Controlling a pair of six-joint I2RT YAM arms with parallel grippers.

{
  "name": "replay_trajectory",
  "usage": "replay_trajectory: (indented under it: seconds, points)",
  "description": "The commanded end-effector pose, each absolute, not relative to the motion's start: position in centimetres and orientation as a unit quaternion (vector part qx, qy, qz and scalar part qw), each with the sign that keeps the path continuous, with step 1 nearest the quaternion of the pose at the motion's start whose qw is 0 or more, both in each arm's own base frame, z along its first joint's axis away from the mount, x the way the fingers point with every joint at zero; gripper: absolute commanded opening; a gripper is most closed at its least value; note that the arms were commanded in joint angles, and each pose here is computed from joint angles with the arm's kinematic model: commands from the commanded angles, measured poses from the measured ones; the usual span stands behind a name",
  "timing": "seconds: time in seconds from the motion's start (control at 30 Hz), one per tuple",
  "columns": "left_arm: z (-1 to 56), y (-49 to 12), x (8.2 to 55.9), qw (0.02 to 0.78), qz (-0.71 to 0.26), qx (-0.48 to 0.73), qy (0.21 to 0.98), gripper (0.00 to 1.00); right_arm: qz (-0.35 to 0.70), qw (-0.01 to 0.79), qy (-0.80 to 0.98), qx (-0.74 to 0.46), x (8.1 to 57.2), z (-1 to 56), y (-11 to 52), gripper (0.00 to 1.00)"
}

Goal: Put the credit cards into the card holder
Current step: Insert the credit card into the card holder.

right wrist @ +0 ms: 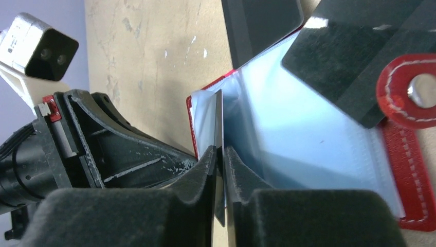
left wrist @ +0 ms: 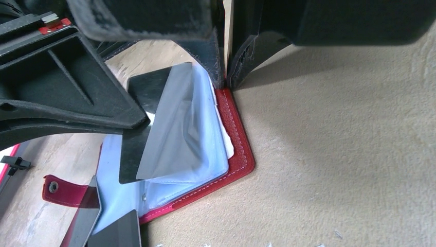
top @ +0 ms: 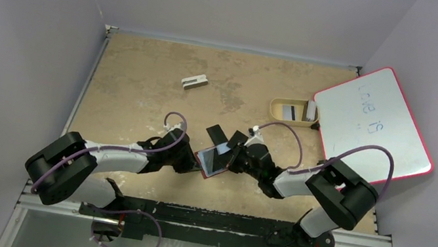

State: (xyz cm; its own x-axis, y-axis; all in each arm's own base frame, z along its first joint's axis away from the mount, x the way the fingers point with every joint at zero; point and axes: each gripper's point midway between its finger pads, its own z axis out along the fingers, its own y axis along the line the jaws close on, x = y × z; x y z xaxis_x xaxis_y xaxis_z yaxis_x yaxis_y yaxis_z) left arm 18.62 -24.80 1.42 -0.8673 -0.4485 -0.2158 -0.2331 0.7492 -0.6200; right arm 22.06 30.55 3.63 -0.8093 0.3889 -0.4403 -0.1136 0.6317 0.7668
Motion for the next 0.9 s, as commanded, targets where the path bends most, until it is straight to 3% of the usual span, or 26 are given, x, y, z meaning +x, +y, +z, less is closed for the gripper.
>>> replay_trajectory:
  seconds: [0.0, 0.17, 0.27, 0.7, 0.87]
  points:
    - [0.2, -24.4, 18.0, 0.17, -0.281, -0.184, 0.927, 0.06, 0.413, 0.309, 0.854, 0.06, 22.1, 4.3, 30.7, 0.19]
    - [1.0, -24.2, 18.4, 0.181, -0.272, -0.182, 0.928, 0.06, 0.332, 0.346, 0.877, 0.028, 23.7, 5.7, 28.9, 0.42]
    - [1.9, -24.3, 18.9, 0.192, -0.273, -0.179, 0.925, 0.06, 0.308, 0.354, 0.883, 0.008, 24.1, 6.3, 28.5, 0.47]
    - [4.2, -25.3, 20.3, 0.211, -0.282, -0.17, 0.92, 0.07, 0.28, 0.324, 0.903, -0.026, 23.8, 4.1, 28.8, 0.41]
    - [4.1, -25.4, 20.4, 0.21, -0.281, -0.169, 0.921, 0.07, 0.275, 0.343, 0.898, -0.02, 24.0, 4.5, 27.9, 0.3]
